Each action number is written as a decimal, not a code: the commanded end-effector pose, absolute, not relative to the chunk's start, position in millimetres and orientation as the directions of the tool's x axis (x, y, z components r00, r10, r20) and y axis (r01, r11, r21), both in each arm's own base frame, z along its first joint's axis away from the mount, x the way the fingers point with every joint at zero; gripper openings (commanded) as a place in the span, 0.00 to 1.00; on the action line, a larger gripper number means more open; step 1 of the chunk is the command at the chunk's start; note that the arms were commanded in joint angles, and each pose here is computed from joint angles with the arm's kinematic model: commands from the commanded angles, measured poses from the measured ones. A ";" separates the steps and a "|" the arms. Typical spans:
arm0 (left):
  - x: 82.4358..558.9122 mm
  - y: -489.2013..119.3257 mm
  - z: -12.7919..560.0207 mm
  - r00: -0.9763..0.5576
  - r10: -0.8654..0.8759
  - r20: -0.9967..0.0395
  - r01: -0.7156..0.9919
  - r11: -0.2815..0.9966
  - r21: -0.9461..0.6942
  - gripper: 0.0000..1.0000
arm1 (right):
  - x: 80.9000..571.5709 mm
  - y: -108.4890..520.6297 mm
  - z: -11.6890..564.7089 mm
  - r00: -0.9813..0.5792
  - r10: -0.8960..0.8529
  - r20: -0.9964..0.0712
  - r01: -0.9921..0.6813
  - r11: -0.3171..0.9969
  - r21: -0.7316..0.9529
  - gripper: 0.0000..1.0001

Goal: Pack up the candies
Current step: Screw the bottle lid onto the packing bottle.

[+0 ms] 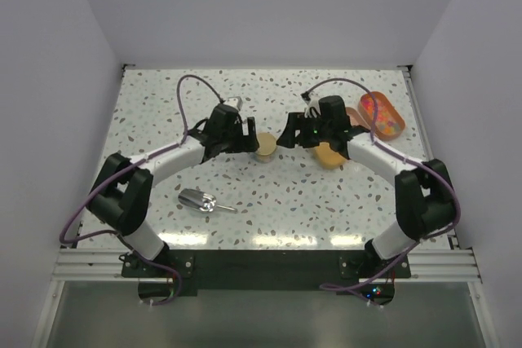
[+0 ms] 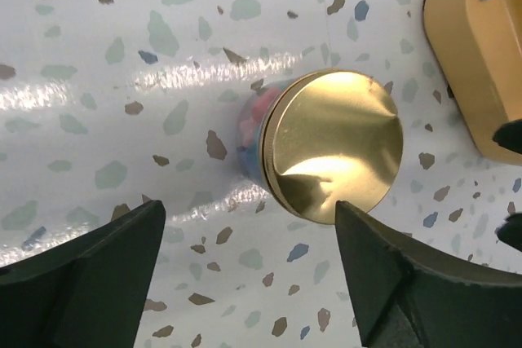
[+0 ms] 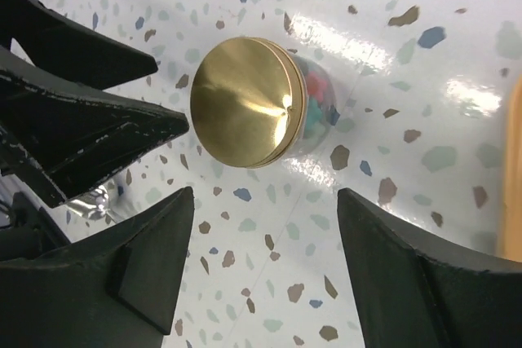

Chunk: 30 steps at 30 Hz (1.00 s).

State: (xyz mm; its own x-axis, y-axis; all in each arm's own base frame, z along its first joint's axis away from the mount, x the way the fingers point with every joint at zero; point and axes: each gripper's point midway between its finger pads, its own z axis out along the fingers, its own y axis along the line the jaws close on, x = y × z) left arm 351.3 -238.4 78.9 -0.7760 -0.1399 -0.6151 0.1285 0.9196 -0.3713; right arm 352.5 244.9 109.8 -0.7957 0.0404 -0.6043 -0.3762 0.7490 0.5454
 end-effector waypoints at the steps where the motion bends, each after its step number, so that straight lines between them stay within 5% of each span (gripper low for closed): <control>1: 372.5 -242.2 129.6 -0.695 -0.047 -0.717 0.219 0.937 -0.274 0.92 | 343.2 214.9 126.6 -0.750 0.021 -0.661 -0.354 0.831 0.429 0.75; 8: 376.4 -269.8 137.7 -0.662 0.195 -0.724 0.344 0.937 -0.063 1.00 | 311.7 187.7 118.8 -0.733 0.035 -0.679 -0.313 0.869 0.383 0.83; 30: 380.4 -313.4 92.6 -0.667 0.360 -0.653 0.418 0.906 0.073 1.00 | 276.0 170.3 98.4 -0.737 0.047 -0.675 -0.295 0.875 0.383 0.85</control>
State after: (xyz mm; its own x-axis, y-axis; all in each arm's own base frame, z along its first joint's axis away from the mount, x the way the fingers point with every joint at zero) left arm 374.6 -309.5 84.5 -0.6827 0.3540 -0.6392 0.4191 0.9063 0.0544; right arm 270.8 171.3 88.9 -0.7684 0.0361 -0.6390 -0.2847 0.8749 0.3918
